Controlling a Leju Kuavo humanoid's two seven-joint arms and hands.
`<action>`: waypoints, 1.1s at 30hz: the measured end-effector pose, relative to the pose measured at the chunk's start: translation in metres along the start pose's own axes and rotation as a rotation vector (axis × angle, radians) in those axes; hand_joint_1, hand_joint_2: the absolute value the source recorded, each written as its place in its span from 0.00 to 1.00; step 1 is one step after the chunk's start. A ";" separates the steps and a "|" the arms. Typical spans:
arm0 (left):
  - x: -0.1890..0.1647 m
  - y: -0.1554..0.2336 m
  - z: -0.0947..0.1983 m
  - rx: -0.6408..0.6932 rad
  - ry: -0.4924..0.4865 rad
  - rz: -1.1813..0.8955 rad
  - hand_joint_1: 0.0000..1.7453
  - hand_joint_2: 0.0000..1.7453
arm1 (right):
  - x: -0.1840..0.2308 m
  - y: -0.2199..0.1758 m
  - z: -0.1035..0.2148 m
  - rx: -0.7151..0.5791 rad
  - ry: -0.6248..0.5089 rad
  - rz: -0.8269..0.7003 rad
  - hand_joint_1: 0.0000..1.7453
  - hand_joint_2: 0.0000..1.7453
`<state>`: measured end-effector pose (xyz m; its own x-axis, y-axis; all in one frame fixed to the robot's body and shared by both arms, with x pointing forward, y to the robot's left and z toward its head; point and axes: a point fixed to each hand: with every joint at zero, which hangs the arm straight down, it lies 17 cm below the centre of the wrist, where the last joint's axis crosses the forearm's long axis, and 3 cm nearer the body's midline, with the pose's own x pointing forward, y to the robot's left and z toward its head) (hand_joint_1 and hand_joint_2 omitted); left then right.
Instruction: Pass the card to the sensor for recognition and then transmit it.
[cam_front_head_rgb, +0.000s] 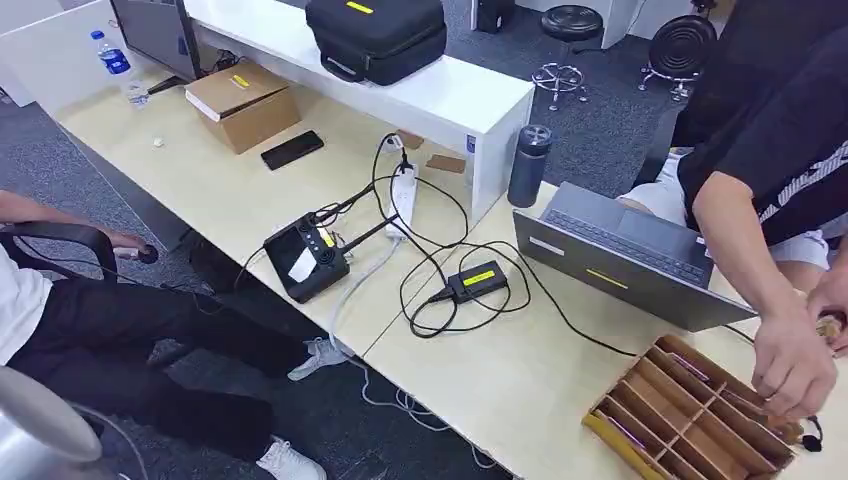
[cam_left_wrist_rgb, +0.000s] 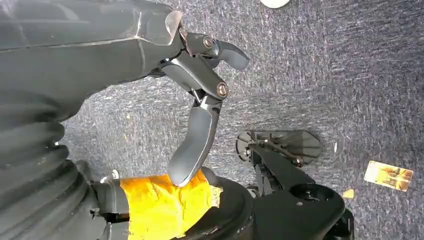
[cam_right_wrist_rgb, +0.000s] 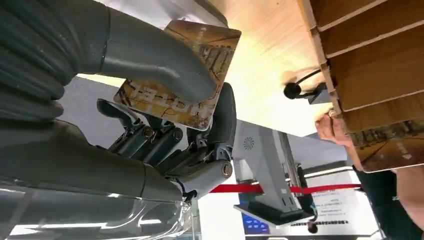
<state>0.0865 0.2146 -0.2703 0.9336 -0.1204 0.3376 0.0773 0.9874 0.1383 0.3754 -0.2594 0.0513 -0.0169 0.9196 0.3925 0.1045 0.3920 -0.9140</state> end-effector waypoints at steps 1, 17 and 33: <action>0.000 0.000 0.000 0.000 0.000 0.000 0.00 1.00 | 0.000 0.001 0.000 0.003 0.000 0.001 1.00 1.00; -0.003 -0.002 0.001 -0.006 0.005 0.017 0.00 1.00 | 0.070 -0.130 0.002 -0.347 -0.254 -0.008 1.00 1.00; 0.004 -0.003 -0.001 -0.028 -0.013 -0.125 0.00 1.00 | 0.097 -0.191 -0.159 -0.301 -0.223 0.126 1.00 1.00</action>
<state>0.0904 0.2113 -0.2703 0.9114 -0.2436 0.3317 0.2027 0.9671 0.1535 0.5124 -0.2487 0.2802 -0.1970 0.9561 0.2169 0.4062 0.2809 -0.8695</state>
